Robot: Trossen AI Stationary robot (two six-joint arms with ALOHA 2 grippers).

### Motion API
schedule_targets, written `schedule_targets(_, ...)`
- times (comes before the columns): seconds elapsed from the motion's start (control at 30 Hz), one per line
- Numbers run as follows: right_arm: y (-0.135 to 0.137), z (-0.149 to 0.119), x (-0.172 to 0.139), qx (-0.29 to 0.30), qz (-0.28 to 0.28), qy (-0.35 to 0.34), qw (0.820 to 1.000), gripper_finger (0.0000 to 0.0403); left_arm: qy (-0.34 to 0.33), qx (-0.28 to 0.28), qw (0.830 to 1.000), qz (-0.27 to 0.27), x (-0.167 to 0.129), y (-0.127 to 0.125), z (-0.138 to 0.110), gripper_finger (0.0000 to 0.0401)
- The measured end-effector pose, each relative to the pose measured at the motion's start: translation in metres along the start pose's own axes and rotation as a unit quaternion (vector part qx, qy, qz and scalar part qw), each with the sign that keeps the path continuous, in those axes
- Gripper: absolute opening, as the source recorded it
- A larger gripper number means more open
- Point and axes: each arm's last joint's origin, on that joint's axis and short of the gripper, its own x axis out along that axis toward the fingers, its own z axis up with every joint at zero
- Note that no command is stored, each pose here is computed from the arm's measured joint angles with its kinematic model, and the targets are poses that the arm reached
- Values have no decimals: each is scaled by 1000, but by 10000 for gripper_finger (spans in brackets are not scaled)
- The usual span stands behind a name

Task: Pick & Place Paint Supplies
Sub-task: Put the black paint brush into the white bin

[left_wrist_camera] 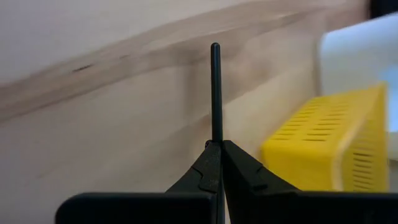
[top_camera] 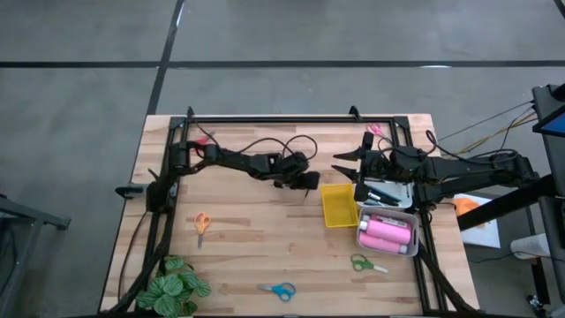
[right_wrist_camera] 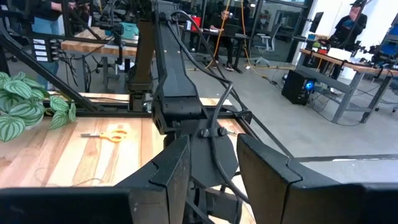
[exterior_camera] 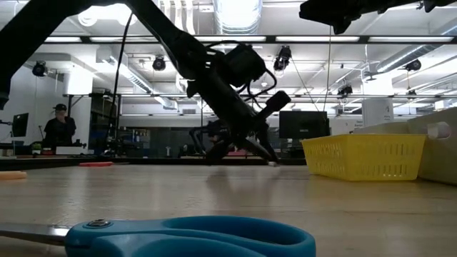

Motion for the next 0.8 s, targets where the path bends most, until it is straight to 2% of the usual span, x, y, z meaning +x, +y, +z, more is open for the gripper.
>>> schedule_targets(0.13, 0, 0, 0, 0, 0, 0, 1000, 134, 10, -27, 999, 24, 0, 5, -2, 10)
schedule_targets(0.67, 0, 0, 0, 0, 0, 0, 1000, 134, 4, -26, 999, 39, 0, 7, -3, 11)
schedule_targets(0.8, 0, 0, 0, 0, 0, 0, 1000, 134, 4, -26, 999, 40, 0, 8, -3, 22)
